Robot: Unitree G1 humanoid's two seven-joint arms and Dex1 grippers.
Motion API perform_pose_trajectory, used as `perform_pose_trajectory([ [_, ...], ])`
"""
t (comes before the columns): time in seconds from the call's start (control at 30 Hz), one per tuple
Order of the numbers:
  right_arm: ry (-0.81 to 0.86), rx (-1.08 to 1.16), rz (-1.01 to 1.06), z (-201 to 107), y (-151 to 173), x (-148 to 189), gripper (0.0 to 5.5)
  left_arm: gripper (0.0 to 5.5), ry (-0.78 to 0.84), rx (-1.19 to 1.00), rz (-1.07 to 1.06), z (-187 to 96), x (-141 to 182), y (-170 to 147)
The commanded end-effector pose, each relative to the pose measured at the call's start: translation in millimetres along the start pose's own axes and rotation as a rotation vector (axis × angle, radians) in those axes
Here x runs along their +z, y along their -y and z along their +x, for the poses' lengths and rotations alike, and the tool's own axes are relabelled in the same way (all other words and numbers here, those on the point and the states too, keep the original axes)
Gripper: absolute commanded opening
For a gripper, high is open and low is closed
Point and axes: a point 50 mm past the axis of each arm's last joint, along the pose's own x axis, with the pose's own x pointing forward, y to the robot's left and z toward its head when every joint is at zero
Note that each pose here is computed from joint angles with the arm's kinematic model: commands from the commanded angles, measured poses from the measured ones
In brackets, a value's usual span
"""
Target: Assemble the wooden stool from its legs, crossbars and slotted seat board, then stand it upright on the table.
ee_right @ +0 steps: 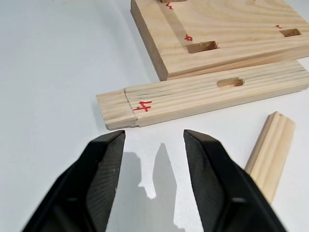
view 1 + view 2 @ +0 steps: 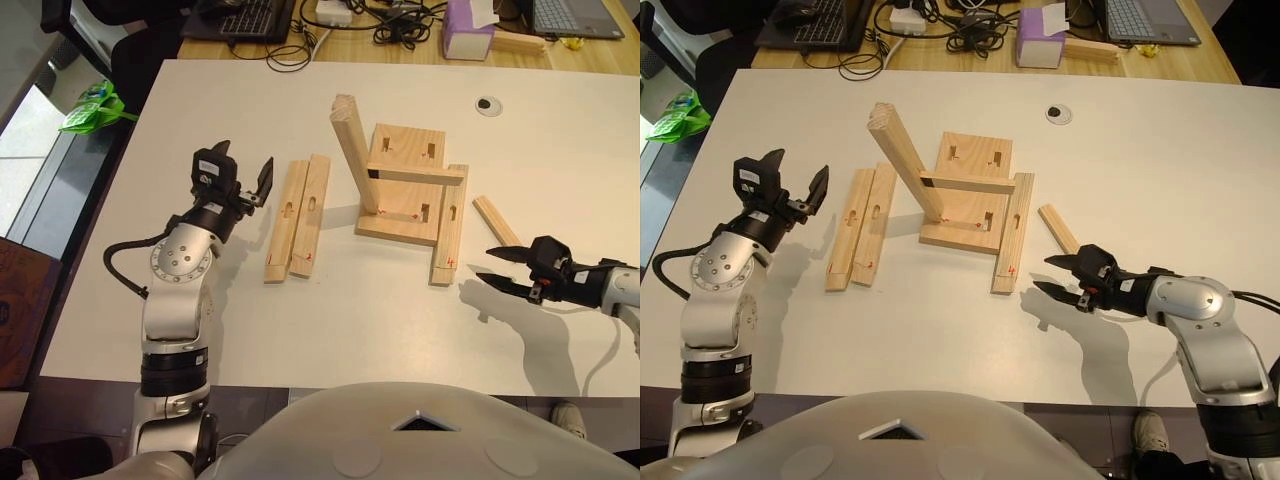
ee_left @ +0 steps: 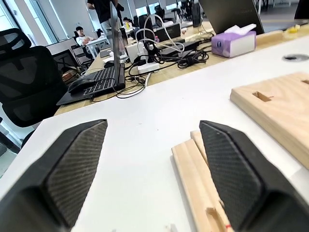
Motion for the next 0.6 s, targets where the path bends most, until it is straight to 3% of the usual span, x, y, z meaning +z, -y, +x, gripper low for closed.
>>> perform_pose_trajectory([
  [0.03, 0.0, -0.021, -0.025, -8.2, 11.0, 6.8, 2.25, 3.55, -0.017, 0.114, 0.006, 3.5, 3.9, -11.8],
  [0.17, 0.01, -0.022, -0.048, -6.8, 18.0, 12.6, 2.25, 3.55, -0.044, 0.255, 0.033, 6.5, 3.7, -33.4],
  [0.4, 0.006, -0.076, -0.114, -12.0, 42.2, 21.2, 2.25, 3.55, -0.021, 0.313, -0.014, 10.3, 3.8, -34.0],
  [0.6, -0.023, -0.063, -0.125, -6.2, 38.0, 13.5, 2.25, 3.55, 0.007, 0.298, -0.061, 8.9, 6.6, -27.6],
])
